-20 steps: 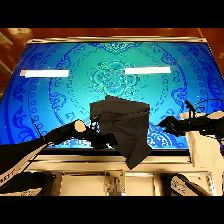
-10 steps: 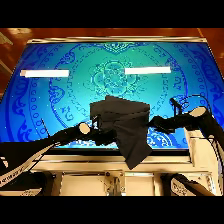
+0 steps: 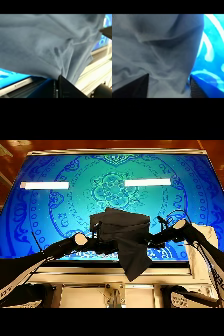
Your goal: Fold the shirts.
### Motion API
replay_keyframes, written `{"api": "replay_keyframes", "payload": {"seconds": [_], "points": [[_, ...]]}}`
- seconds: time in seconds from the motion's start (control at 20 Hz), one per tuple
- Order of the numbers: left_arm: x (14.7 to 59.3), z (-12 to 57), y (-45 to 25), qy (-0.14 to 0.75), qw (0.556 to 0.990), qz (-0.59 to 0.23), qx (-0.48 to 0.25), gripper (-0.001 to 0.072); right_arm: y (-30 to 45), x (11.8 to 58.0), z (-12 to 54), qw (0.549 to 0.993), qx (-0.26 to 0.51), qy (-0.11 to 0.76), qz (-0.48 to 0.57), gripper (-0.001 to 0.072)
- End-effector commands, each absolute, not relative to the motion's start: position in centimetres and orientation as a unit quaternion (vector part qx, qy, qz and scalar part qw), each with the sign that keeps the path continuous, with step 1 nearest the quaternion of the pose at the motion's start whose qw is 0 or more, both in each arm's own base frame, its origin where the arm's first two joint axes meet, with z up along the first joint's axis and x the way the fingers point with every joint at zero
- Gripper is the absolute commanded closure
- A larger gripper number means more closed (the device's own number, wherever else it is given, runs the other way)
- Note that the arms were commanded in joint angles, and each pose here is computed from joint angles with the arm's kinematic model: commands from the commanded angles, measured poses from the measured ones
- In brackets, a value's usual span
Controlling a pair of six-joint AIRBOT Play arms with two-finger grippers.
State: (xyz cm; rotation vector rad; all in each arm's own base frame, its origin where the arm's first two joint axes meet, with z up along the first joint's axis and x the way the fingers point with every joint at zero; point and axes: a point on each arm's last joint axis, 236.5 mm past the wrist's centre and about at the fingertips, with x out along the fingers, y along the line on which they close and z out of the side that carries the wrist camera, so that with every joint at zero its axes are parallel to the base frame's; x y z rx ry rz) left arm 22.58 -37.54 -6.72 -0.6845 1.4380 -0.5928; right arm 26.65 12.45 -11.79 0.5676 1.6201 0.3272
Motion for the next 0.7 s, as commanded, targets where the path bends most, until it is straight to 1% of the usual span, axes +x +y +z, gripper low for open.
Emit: {"api": "replay_keyframes", "payload": {"seconds": [0.0,0.05,0.15,0.2,0.3,0.4,0.5,0.55,0.65], "points": [[22.8,-5.8,-37.3,0.618,0.677,-0.287,-0.278,0.0668,13.6,26.4,-12.8,0.635,0.246,0.720,0.135,0.0525],[23.0,-5.6,-37.2,0.614,0.680,-0.292,-0.274,0.0668,13.7,26.3,-12.7,0.633,0.249,0.720,0.137,0.0654],[24.1,-4.5,-36.6,0.598,0.693,-0.298,-0.273,0.0669,13.7,26.6,-11.5,0.639,0.233,0.716,0.155,0.0659],[25.1,-3.2,-36.0,0.580,0.705,-0.303,-0.272,0.0669,13.5,27.4,-10.1,0.656,0.214,0.703,0.171,0.0660],[27.8,2.1,-34.7,0.516,0.745,-0.326,-0.268,0.0669,13.8,30.2,-4.8,0.711,0.165,0.645,0.227,0.0660],[30.7,12.0,-32.9,0.403,0.795,-0.365,-0.268,0.0670,14.1,33.5,4.0,0.784,0.120,0.547,0.267,0.0660],[31.5,25.2,-30.3,0.262,0.826,-0.398,-0.300,0.0669,14.6,35.4,16.1,0.857,0.096,0.414,0.290,0.0660],[30.7,32.3,-28.7,0.186,0.831,-0.413,-0.322,0.0669,15.0,35.1,22.7,0.883,0.096,0.345,0.302,0.0660],[26.3,45.6,-24.7,0.028,0.829,-0.444,-0.339,0.0669,15.4,32.1,35.7,0.921,0.084,0.204,0.323,0.0660]]}}
